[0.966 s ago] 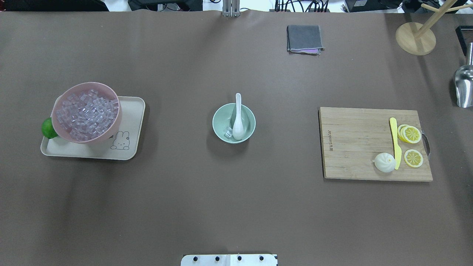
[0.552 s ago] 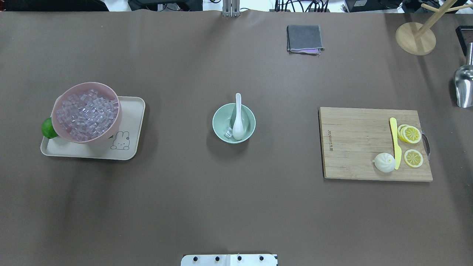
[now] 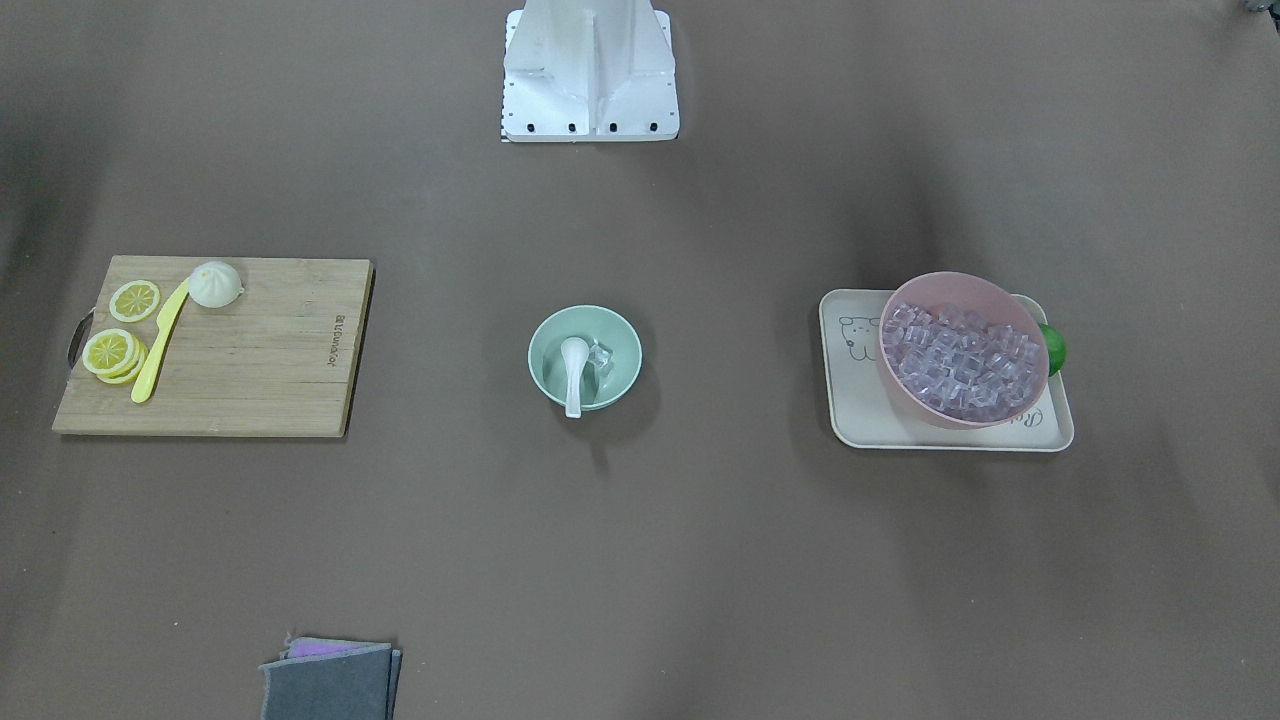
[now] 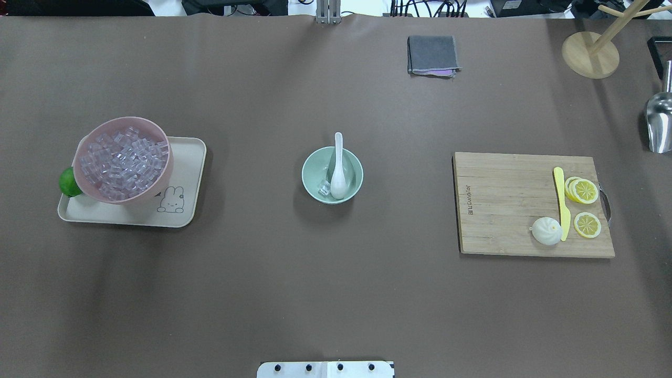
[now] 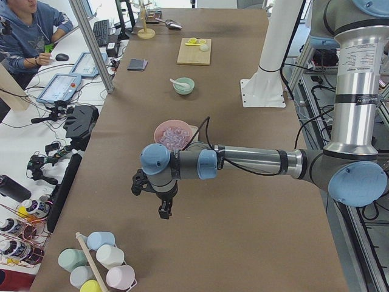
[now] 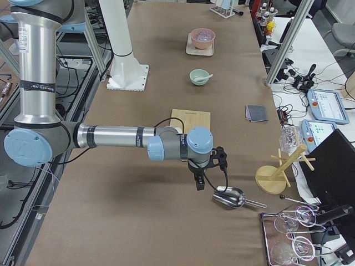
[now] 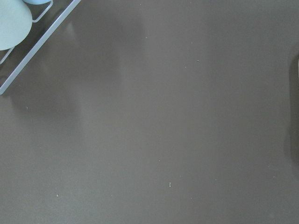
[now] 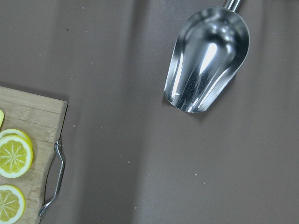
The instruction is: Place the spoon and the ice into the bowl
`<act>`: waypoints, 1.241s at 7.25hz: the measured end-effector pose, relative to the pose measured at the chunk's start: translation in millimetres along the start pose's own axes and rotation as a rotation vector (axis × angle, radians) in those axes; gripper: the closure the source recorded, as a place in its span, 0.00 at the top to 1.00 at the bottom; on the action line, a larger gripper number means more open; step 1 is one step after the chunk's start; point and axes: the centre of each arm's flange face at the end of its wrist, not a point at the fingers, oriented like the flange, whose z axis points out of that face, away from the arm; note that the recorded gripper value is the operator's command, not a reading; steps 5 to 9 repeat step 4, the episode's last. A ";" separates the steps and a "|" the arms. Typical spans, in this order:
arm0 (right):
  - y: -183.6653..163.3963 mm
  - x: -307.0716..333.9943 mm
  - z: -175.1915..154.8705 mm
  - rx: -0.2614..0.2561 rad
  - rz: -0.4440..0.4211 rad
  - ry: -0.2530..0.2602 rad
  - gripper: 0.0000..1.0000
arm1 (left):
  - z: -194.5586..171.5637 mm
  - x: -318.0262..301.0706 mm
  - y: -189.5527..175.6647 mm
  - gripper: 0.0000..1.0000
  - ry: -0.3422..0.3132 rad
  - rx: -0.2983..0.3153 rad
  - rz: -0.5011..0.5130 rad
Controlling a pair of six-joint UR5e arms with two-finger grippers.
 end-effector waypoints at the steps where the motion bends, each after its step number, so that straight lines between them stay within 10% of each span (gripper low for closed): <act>1: -0.4 -0.2 -0.2 0.001 0.000 0.000 1.00 | -0.2 0.3 -0.2 0.98 0.001 0.001 0.000; 9: -1.8 -1.2 -1.2 0.003 -0.001 -0.001 1.00 | 0.3 -0.8 1.2 0.98 0.003 0.000 -0.003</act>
